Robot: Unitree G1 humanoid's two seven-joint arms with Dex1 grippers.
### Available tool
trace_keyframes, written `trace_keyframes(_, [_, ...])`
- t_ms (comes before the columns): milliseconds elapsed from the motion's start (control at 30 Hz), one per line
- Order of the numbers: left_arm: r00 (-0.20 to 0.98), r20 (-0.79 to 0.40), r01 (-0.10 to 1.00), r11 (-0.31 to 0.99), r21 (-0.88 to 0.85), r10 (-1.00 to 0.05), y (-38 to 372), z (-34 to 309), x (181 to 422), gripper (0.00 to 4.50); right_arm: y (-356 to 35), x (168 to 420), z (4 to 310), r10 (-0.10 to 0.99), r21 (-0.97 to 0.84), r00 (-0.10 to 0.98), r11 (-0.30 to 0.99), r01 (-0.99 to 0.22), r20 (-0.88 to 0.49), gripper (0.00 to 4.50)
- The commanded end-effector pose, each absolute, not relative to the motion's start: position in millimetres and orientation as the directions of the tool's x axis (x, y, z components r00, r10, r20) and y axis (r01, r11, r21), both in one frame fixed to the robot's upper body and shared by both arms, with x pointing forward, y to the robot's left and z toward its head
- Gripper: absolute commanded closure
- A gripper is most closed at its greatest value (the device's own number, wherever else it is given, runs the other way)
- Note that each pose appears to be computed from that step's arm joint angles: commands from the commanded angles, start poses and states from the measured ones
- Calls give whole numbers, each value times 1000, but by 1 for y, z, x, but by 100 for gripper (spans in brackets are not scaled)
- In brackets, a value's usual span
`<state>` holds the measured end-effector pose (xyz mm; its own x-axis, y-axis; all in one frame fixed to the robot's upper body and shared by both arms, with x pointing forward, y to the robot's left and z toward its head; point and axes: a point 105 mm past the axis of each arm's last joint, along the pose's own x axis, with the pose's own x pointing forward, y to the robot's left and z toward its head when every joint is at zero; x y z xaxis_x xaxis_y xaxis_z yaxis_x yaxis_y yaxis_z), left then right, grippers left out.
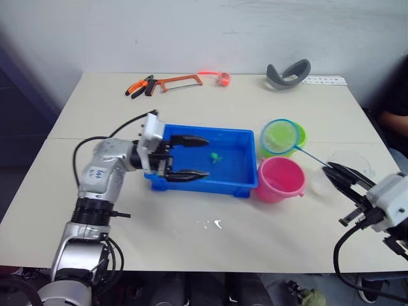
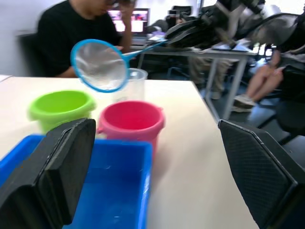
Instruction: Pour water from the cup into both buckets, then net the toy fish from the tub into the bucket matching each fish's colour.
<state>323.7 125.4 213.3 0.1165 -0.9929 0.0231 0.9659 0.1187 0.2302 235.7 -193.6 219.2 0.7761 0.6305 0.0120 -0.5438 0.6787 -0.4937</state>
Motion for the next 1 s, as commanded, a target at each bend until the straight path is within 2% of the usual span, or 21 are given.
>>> trace_keyframes(33, [237,25,934,235,270,-971,165,221,327,3,-163,248,217,709,-390,703,630,-671,-64,450])
trace_keyframes(233, [420,-40,876,394,277,-907,215,212,329,3,-130,286,214,736,-374,658,573,-729,-156,450])
trace_keyframes(333, [458,-92,861,417,291,-884,233,211,329,3,-111,296,207,767,-398,606,499,-770,-211,450])
trace_keyframes(433, [459,-141,865,404,298,-877,245,218,328,3,-97,298,197,790,-419,551,419,-805,-270,450])
trace_keyframes(700, [416,-317,892,315,323,-853,267,224,324,3,-84,301,186,803,-429,494,338,-838,-333,450])
trace_keyframes(867, [419,-381,893,297,339,-824,278,221,328,3,-80,308,181,784,-452,490,304,-839,-381,450])
trace_keyframes(1000, [414,-367,894,296,337,-833,278,222,328,3,-78,310,179,777,-465,476,269,-843,-412,450])
